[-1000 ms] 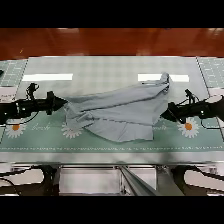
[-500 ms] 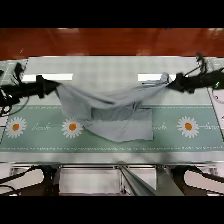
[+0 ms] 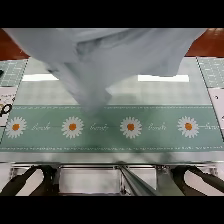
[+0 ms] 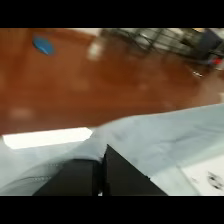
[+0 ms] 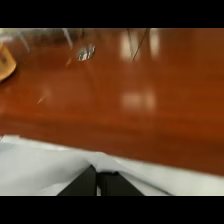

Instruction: Fold the shirts.

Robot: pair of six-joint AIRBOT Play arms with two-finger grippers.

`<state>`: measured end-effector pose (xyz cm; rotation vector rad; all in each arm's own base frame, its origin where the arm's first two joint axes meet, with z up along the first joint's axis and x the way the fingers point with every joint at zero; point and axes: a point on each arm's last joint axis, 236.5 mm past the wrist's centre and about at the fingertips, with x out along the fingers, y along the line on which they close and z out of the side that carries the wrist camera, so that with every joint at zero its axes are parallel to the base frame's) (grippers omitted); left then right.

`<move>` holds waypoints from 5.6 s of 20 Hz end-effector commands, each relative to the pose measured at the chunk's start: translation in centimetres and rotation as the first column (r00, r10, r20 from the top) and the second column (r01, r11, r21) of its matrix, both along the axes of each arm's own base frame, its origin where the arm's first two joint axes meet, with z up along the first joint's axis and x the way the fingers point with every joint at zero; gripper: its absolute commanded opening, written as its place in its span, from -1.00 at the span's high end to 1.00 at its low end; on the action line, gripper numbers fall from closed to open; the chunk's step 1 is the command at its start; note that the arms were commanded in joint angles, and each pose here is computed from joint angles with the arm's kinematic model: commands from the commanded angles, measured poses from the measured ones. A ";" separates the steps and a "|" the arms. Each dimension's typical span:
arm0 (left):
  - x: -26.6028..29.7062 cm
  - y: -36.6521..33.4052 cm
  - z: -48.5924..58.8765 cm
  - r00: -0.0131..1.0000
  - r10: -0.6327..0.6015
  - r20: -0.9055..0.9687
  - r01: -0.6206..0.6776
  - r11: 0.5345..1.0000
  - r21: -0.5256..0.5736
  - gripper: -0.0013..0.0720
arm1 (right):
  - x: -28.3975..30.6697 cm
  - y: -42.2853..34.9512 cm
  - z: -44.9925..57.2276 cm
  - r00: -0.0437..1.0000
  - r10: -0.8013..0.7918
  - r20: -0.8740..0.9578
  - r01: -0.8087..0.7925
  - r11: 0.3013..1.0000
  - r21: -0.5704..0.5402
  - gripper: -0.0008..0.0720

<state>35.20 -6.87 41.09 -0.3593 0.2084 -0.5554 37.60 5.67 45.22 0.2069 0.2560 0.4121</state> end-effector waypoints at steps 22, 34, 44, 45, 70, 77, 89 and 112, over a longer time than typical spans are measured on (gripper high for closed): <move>-2.8 3.0 -15.6 0.892 0.186 -0.413 -0.168 0.983 0.080 0.88 | -4.5 -2.8 -15.5 0.926 -0.152 -0.346 0.132 0.988 -0.082 0.90; 20.3 1.9 -41.1 0.729 0.171 -0.663 -0.168 0.983 0.070 0.88 | 19.2 -6.9 -41.5 0.763 -0.069 -0.643 0.217 0.964 0.154 0.90; 14.9 -1.1 -42.6 0.579 -0.036 -0.815 0.037 0.999 -0.017 0.88 | 17.3 -5.8 -43.3 0.656 0.071 -0.752 0.120 0.973 0.196 0.90; 13.5 -1.1 -42.6 0.545 -0.060 -0.836 0.077 0.997 -0.020 0.88 | 16.0 -6.1 -43.9 0.611 0.081 -0.787 0.110 0.976 0.186 0.90; -0.8 3.7 -45.5 0.149 0.014 -0.989 0.213 0.976 0.046 -0.41 | 6.2 -14.4 -45.4 0.319 -0.075 -0.945 0.242 0.970 0.005 -0.15; -8.6 4.0 -45.1 0.240 0.061 -0.969 -0.057 0.997 0.049 -0.41 | -2.6 -12.3 -45.8 0.380 -0.090 -0.920 0.297 0.954 0.030 -0.15; -19.0 2.2 -50.2 0.014 0.056 -0.998 -0.263 0.963 0.050 -0.41 | -8.7 -4.9 -48.8 0.458 0.053 -0.887 0.286 0.936 0.203 -0.15; -15.6 -7.0 -51.0 0.190 -0.055 -0.980 -0.250 0.963 -0.103 0.88 | -14.6 -9.7 -52.6 0.238 -0.011 -0.971 0.536 0.836 0.122 -0.15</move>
